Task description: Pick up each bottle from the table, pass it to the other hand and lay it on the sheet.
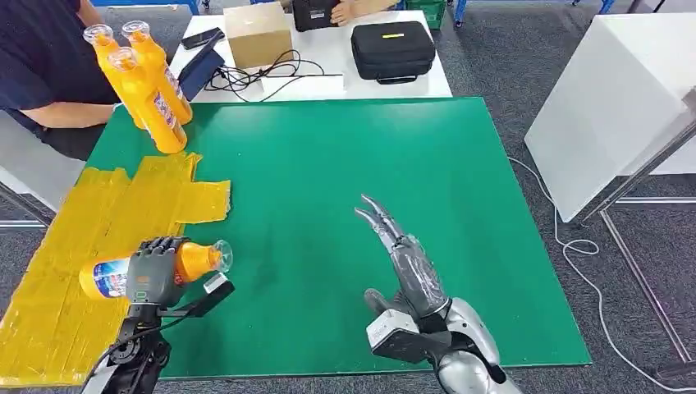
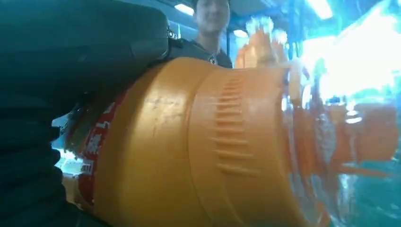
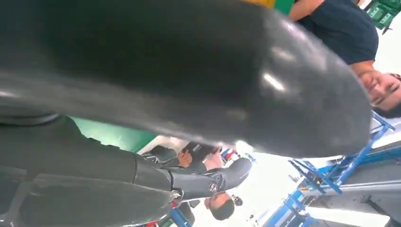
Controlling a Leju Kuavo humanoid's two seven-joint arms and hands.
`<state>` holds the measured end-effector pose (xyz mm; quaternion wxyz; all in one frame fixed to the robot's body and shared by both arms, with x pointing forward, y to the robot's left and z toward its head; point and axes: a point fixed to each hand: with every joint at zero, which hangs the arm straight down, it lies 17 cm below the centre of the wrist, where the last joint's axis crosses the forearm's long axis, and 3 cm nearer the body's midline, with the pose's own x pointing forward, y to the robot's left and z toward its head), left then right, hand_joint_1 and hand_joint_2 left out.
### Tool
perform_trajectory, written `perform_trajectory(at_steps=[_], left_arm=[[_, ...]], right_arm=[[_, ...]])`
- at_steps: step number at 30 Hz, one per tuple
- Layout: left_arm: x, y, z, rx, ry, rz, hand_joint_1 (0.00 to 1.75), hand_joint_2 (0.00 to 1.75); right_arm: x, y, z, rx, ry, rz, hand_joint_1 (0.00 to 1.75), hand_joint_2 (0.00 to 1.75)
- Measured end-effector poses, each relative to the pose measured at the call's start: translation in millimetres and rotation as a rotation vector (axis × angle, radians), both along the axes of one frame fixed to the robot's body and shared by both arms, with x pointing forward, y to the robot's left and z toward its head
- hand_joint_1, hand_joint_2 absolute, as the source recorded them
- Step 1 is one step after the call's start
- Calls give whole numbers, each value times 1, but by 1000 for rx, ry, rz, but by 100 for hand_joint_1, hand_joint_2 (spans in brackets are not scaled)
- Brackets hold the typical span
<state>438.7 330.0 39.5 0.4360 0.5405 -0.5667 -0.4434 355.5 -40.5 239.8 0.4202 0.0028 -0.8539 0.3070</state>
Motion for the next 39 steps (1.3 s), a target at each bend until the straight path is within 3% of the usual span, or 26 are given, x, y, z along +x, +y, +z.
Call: perform_trajectory(at_steps=[1,2,3,4,15,21,27,33,37,39], left_arm=[[-1,0,-8,16,23,0,9,175],[-1,1,-13,31,38,4,0,175],[1,1,-15,41,46,12,0,175],[4,3,-19,51,59,29,0,0],[11,47,-46,117,161,99,0,0],[5,55,-50,125,173,66,0,0],[-15,31,-34,92,103,-74,0,0],[-23,20,-14,54,33,-109,0,0],[-30,-8,25,-31,-102,-250,0,0],[-35,-6,55,-130,-209,-240,0,0]], right_arm=[[0,0,-1,-2,1,1,0,0],[-1,1,-1,-3,2,2,0,0],[-1,2,-1,-5,3,5,0,0],[-2,2,-2,-7,3,6,0,0],[5,12,2,-14,19,57,0,0],[13,17,0,-5,22,73,0,0],[23,14,-14,3,51,68,0,0],[29,11,-24,-3,74,53,0,0],[30,6,-29,6,69,41,0,0],[29,4,-32,10,70,39,0,0]])
